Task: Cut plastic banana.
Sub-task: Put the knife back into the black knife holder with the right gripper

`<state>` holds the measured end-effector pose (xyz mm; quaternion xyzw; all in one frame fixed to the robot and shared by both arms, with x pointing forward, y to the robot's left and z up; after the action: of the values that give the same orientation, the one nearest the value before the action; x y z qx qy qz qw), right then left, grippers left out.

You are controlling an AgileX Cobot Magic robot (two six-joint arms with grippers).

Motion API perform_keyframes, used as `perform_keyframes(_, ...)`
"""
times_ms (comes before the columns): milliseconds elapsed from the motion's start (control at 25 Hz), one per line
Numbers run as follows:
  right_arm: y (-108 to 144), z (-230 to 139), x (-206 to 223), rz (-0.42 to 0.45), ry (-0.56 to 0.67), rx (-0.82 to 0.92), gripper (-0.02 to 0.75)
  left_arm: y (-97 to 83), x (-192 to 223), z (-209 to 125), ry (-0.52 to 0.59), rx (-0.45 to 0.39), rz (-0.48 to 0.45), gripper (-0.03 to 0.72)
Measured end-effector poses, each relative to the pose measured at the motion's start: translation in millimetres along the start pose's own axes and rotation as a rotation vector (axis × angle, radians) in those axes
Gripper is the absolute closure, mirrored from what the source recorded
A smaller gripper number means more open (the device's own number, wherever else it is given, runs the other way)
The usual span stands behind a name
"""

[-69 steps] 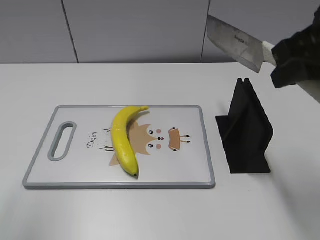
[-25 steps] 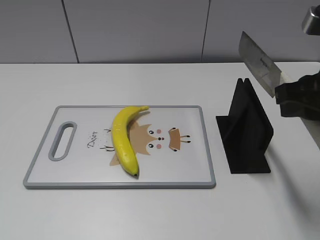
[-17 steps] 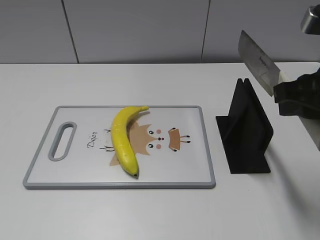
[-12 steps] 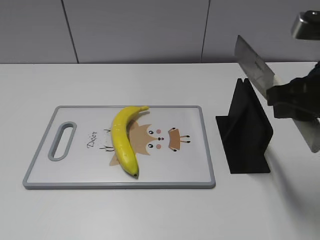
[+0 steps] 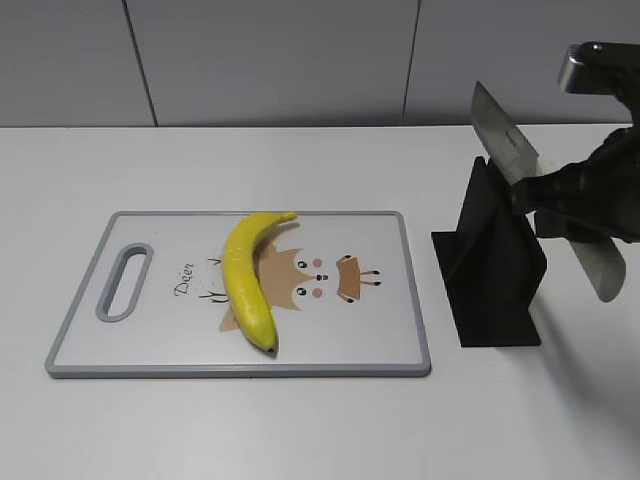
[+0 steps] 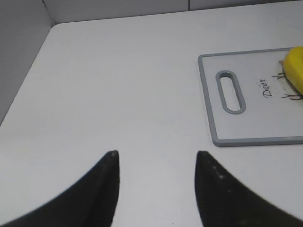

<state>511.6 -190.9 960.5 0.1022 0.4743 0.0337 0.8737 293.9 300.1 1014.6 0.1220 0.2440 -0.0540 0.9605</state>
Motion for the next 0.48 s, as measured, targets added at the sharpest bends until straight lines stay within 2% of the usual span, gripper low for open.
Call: perform_keyframes(480,-2,-8,15,-0.023,0.056,0.013,0.561,0.0,0,0,0.0,0.0,0.0,0.19)
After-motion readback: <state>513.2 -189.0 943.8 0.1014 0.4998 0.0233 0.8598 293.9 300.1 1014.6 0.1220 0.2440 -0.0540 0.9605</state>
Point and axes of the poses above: a point on each arm's last joint axis where the gripper is mounted, x pointing out along that axis toward the gripper, y along the wrist's bending axis when the last joint is at zero, z = x × y, the point moved 7 cm from there along x, pointing out along that axis toward the gripper, and after that the axes turned 5 degrees about x, right-handed, at the moved point
